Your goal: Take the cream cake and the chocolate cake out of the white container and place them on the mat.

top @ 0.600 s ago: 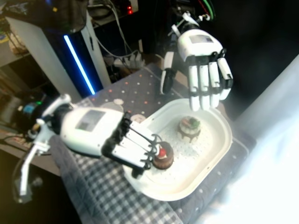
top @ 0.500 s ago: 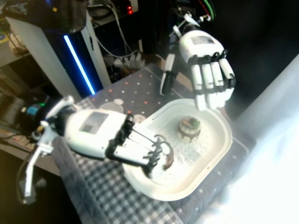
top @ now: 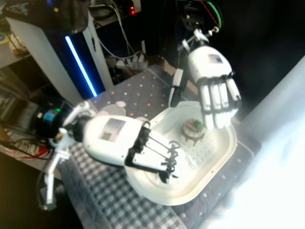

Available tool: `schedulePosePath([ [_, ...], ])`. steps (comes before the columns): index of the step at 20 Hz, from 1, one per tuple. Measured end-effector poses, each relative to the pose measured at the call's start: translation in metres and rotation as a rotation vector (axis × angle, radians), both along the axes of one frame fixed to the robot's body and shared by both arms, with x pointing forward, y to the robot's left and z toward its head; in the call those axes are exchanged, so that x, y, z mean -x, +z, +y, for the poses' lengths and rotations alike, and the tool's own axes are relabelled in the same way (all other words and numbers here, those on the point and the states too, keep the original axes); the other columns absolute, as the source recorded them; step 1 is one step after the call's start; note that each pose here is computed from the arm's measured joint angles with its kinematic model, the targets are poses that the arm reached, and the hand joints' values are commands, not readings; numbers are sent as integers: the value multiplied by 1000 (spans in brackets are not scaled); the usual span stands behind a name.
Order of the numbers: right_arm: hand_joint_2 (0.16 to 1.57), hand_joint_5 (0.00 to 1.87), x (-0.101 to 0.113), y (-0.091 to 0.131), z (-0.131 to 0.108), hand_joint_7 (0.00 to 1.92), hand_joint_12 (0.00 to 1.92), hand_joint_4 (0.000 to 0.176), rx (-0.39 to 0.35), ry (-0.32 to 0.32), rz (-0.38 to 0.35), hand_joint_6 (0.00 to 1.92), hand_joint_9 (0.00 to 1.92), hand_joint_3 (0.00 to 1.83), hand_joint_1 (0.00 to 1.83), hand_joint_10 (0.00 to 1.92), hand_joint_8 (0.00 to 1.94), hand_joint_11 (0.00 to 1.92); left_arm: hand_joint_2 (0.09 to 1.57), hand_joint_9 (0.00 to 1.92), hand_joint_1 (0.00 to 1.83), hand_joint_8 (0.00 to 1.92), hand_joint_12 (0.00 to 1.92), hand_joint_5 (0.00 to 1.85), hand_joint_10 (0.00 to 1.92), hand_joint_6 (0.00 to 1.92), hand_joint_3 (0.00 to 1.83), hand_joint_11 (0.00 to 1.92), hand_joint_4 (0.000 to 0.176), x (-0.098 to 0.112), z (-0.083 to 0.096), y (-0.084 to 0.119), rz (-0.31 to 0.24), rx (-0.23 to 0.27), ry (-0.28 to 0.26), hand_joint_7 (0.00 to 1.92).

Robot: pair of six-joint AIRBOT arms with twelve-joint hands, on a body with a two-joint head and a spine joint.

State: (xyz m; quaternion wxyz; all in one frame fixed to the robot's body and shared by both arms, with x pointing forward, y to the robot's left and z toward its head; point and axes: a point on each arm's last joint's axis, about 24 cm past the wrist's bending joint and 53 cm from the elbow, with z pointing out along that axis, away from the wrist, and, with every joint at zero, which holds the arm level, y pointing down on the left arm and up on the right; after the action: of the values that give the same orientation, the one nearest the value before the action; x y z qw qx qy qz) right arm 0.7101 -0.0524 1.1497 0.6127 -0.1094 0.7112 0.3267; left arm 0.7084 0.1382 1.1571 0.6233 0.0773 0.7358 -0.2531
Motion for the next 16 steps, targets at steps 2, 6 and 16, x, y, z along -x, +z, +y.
schedulePosePath([
  [2, 799, 408, 0, -6, 5, 369, 1143, 0, 2, 5, 21, 0, 352, 1, 876, 0, 0, 0, 834, 391, 727, 6, 1292, 253, 31, 1, 2, 29, 0, -4, 1, -8, 29, -5, 6, 290],
  [6, 810, 415, 0, -12, 14, 390, 1198, 0, -3, 14, 37, 1, 419, 2, 845, 16, 4, 5, 816, 397, 803, 2, 1364, 255, 22, 2, 0, 0, 0, -10, -2, -23, 74, -11, 7, 293],
  [16, 807, 454, -5, -31, 24, 422, 1263, 0, 0, 10, 101, 9, 466, 0, 757, 17, 5, 62, 828, 443, 839, 20, 1338, 292, 35, 8, 4, 0, 0, -20, 1, -41, 139, -3, 32, 361],
])
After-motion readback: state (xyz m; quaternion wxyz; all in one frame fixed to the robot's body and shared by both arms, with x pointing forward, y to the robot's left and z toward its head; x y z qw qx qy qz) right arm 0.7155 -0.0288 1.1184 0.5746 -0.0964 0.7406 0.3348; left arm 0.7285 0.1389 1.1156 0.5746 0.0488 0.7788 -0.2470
